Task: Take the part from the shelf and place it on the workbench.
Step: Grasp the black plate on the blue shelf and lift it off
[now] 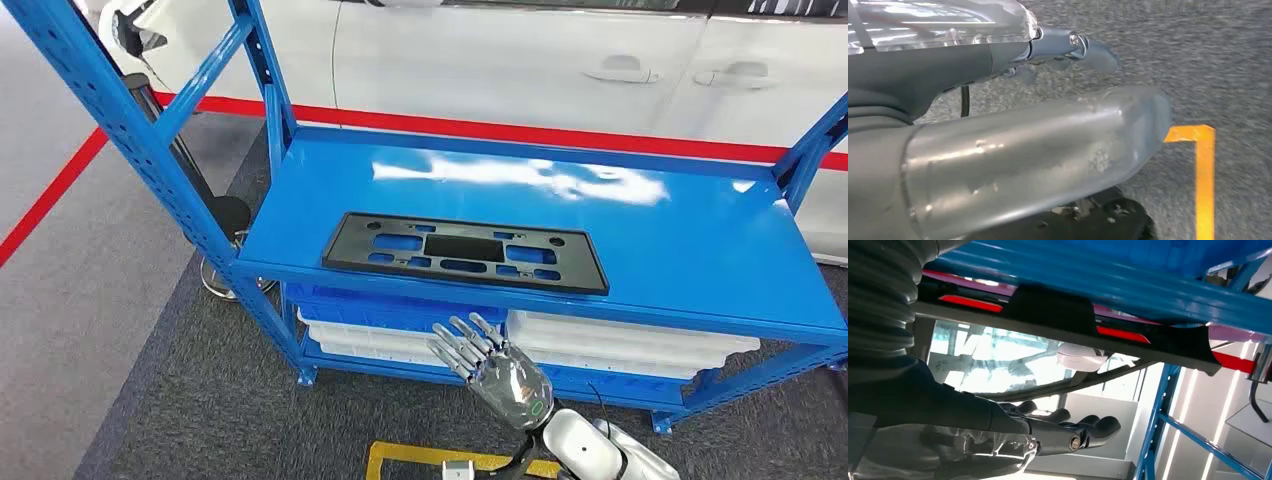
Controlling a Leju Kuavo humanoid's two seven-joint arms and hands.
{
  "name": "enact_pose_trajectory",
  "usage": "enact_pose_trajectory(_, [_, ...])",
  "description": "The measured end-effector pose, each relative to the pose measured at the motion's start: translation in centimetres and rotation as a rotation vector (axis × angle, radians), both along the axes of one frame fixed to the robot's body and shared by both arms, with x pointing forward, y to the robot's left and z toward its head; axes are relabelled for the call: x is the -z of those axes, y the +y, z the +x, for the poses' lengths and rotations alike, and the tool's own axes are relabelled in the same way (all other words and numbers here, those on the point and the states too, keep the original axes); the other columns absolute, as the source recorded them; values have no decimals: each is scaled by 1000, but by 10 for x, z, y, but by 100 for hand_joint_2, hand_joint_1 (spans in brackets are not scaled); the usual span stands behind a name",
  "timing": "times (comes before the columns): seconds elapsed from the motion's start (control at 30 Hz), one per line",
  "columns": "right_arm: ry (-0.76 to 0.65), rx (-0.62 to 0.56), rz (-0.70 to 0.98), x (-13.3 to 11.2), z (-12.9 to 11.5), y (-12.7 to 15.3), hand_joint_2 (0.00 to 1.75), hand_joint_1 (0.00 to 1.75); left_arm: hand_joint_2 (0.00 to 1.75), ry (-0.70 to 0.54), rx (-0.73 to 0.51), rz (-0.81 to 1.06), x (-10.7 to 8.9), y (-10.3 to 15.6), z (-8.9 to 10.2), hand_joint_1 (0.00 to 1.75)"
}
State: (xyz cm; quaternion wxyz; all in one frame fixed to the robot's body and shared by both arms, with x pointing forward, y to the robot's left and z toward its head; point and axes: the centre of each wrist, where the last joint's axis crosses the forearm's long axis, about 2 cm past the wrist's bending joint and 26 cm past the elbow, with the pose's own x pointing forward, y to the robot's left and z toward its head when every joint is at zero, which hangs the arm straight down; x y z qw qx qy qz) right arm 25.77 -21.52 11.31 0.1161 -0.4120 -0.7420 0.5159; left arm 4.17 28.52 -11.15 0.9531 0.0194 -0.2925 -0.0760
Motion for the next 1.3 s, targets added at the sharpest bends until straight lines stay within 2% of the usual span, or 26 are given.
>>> enact_pose_trajectory(0.67, [-4, 81, 64, -16, 22, -11, 175, 0, 0, -11, 8, -1, -1, 1, 7, 0])
enact_pose_trajectory(1.3, [33, 121, 56, -14, 30, -13, 175, 0, 0, -5, 18, 14, -1, 3, 6, 0])
